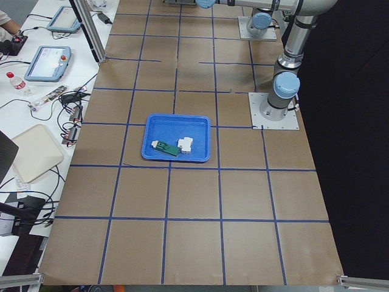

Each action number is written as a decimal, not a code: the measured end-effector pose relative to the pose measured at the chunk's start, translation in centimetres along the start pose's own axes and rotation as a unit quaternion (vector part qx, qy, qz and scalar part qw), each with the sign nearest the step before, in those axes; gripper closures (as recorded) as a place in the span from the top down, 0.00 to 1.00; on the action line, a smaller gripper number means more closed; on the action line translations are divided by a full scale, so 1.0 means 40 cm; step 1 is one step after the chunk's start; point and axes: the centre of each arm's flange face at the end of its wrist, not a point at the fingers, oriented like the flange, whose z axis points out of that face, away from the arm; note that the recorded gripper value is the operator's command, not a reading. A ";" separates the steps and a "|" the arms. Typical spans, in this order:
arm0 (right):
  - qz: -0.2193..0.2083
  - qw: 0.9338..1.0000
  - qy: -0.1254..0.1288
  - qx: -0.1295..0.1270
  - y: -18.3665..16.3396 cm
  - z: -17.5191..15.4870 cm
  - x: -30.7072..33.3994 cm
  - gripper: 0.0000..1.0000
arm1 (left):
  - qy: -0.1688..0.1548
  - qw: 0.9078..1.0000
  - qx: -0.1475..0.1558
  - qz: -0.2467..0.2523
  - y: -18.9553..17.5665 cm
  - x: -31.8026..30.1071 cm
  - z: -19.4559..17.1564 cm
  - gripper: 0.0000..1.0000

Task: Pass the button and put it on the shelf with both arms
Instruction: 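Open and withdraw the left gripper while the right gripper carries the button away, then lower the button onto the wire rack shelf and release it with the right gripper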

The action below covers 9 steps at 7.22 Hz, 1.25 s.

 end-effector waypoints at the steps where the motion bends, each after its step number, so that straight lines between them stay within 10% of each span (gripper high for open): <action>1: -0.041 0.998 0.011 0.038 -0.026 -0.026 0.005 0.00 | -0.011 0.998 -0.047 -0.042 0.058 -0.027 -0.013 1.00; 3: -0.183 0.969 0.070 0.148 -0.097 -0.104 0.025 0.00 | -0.033 0.981 -0.113 -0.152 0.180 -0.086 -0.069 1.00; 5: -0.328 0.897 0.160 0.250 -0.175 -0.226 0.047 0.00 | -0.063 0.952 -0.160 -0.253 0.285 -0.115 -0.131 1.00; 7: -0.435 0.806 0.234 0.326 -0.213 -0.372 0.072 0.00 | -0.117 0.914 -0.201 -0.332 0.351 -0.121 -0.191 1.00; 9: -0.488 0.750 0.257 0.366 -0.289 -0.568 0.128 0.00 | -0.155 0.877 -0.233 -0.390 0.407 -0.123 -0.238 1.00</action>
